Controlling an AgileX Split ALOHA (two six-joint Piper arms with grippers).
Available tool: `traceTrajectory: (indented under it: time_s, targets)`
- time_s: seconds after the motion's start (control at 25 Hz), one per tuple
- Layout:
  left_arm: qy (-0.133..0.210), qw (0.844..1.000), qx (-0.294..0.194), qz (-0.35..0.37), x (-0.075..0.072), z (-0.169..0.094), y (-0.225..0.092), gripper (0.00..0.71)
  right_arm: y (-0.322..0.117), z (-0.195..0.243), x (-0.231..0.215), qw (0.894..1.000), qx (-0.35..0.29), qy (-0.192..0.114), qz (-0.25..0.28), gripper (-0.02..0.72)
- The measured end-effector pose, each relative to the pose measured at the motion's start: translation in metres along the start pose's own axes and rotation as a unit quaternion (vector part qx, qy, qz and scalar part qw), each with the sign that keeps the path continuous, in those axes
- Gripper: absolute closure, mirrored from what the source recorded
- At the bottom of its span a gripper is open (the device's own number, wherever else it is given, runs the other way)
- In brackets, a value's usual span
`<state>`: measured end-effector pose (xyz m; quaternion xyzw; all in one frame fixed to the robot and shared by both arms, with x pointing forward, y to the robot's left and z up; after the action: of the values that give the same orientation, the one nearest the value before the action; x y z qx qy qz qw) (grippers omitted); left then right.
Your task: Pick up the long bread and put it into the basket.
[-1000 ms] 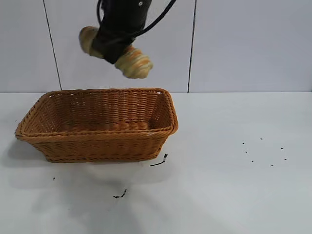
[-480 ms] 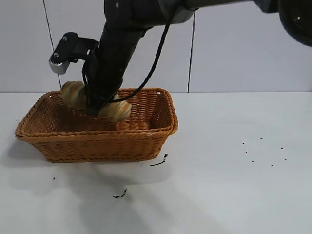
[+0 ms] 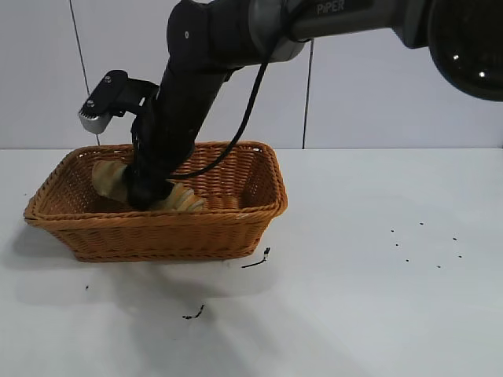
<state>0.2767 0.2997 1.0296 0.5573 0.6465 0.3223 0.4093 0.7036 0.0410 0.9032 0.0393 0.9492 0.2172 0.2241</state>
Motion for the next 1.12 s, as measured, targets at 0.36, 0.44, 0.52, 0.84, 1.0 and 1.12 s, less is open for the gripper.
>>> traceTrajectory:
  time_s: [0.36,0.44,0.52,0.84,1.0,1.12]
  targets:
    - [0.0,1.0,0.0,0.0,0.0,0.0,0.0,0.014,-0.012,-0.081,-0.043,0.98,0.016,-0.024,0.199,0.01]
    - [0.0,1.0,0.0,0.0,0.0,0.0,0.0,0.014,-0.023,-0.09,-0.048,0.968,0.034,-0.02,0.249,0.01]
    - [0.0,1.0,0.0,0.0,0.0,0.0,0.0,0.014,-0.041,-0.094,-0.055,0.952,0.052,-0.019,0.302,0.01]
    - [0.0,1.0,0.0,0.0,0.0,0.0,0.0,0.014,-0.137,-0.116,-0.109,0.896,0.087,-0.068,0.43,0.01]
    - [0.0,1.0,0.0,0.0,0.0,0.0,0.0,0.014,-0.193,-0.134,-0.128,0.869,0.111,-0.089,0.473,0.01]
    - [0.0,1.0,0.0,0.0,0.0,0.0,0.0,0.014,-0.232,-0.148,-0.137,0.849,0.13,-0.099,0.502,0.01]
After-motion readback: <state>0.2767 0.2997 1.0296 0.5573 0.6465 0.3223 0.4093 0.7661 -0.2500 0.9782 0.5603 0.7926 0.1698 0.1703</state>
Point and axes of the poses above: a point on each arm's last joint axis where the gripper is mounted, z pointing out along that axis toward the gripper, x along the wrist's bending axis when the last joint is at zero, y = z × x, the point moved 5 cm from there along z, pointing out along that axis toward the gripper, and after that the axes turned 15 degrees about -z, right-handed, at the moved point
